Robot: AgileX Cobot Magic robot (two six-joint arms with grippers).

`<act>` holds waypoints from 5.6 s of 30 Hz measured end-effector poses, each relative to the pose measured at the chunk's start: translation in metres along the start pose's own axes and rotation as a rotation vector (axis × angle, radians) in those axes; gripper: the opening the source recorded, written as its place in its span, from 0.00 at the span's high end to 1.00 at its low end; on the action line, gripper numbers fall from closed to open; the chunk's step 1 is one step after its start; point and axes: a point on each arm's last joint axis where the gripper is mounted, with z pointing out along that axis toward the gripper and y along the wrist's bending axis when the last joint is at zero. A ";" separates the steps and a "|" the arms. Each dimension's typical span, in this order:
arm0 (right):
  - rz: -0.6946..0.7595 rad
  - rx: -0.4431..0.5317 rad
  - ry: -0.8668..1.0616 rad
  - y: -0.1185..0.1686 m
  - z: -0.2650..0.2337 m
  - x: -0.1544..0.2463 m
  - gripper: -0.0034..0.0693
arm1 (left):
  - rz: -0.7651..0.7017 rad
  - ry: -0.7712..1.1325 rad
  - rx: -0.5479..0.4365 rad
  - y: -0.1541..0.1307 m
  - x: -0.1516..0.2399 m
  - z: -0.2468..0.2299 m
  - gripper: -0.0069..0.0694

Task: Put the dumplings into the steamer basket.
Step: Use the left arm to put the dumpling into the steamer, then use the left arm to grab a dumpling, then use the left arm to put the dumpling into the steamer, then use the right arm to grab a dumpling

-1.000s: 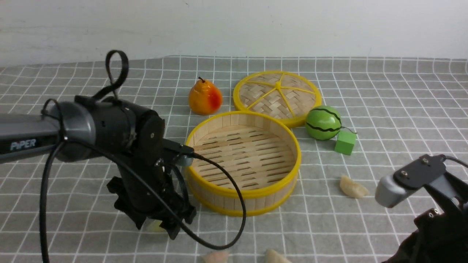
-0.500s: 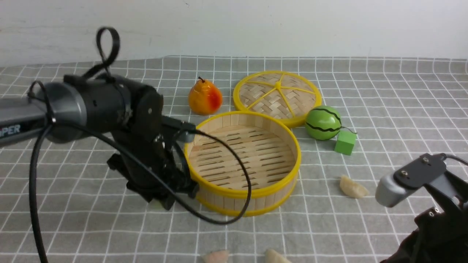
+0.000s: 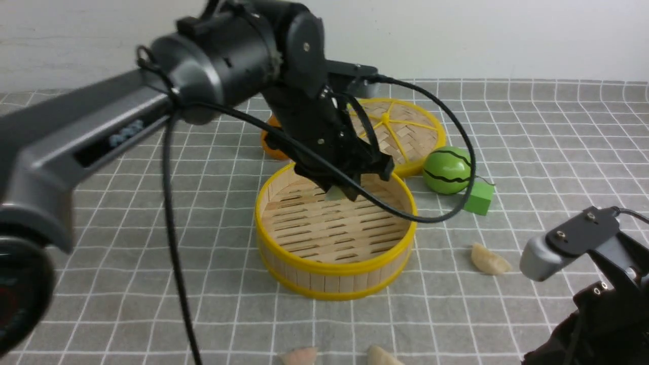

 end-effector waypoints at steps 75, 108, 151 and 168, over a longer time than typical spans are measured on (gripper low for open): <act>0.017 -0.016 -0.018 0.001 0.000 -0.002 0.86 | 0.308 0.310 0.041 -0.011 0.160 0.045 0.71; 0.016 -0.015 -0.019 0.001 0.000 -0.002 0.82 | -0.126 0.008 -0.106 0.062 0.016 0.057 0.70; -0.410 -0.016 0.209 0.072 0.054 -0.055 0.89 | -0.054 -0.264 -0.082 0.029 0.140 -0.273 0.93; -0.373 0.087 0.186 0.059 0.133 -0.085 0.15 | -0.091 -0.279 0.016 0.033 0.320 -0.235 0.93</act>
